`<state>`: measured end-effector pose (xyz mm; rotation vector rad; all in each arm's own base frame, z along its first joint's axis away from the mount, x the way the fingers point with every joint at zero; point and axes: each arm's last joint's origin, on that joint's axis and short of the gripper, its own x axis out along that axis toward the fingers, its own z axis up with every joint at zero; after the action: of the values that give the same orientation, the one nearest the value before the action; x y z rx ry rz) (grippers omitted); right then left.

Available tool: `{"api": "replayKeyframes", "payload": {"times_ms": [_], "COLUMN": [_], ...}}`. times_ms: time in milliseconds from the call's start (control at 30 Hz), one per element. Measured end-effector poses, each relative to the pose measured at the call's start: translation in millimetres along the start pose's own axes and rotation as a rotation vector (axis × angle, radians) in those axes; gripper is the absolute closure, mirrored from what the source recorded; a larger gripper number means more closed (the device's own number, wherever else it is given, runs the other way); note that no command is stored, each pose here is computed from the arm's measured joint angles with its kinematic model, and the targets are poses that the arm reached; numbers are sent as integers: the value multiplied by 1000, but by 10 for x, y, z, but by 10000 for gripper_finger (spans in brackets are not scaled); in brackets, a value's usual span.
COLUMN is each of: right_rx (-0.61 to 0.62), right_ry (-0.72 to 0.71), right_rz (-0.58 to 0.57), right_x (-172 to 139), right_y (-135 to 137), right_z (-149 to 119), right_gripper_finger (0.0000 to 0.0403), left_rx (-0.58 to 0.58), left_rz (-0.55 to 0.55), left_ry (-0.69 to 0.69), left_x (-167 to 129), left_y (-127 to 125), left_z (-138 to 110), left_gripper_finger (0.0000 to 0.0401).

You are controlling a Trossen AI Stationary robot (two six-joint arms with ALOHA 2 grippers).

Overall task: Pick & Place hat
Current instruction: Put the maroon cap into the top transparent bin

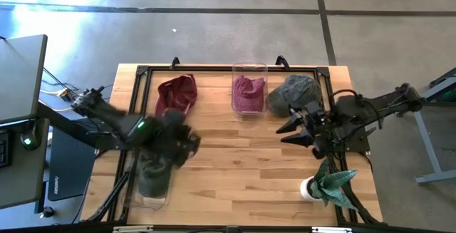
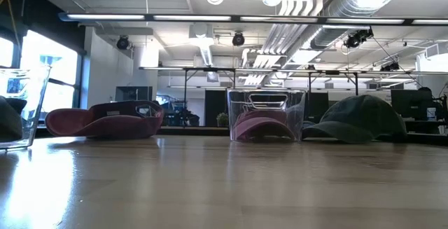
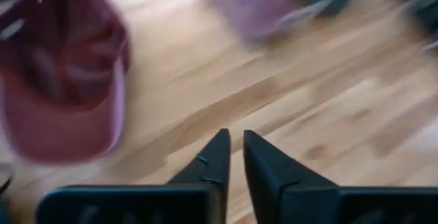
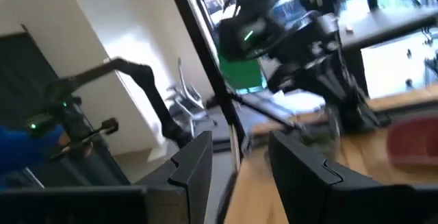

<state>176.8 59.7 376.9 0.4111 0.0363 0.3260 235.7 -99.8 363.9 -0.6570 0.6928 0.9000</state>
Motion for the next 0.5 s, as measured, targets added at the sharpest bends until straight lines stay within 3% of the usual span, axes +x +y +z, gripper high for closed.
{"api": "replayKeyframes", "payload": {"times_ms": [333,400,500], "right_rx": [-16,-17,-17], "right_ry": [64,66,68], "right_rz": [-77,-83,-90], "right_x": [-137,-126,-121], "right_y": [71,81,107], "right_z": [-88,-100,-119], "right_gripper_finger": [263,263,263], "left_rx": [78,123,182], "left_rz": [293,355,399], "left_ry": [412,513,650], "left_x": [955,1193,1569], "left_y": [53,110,248], "left_z": [490,504,459], "left_gripper_finger": [160,133,127]}}
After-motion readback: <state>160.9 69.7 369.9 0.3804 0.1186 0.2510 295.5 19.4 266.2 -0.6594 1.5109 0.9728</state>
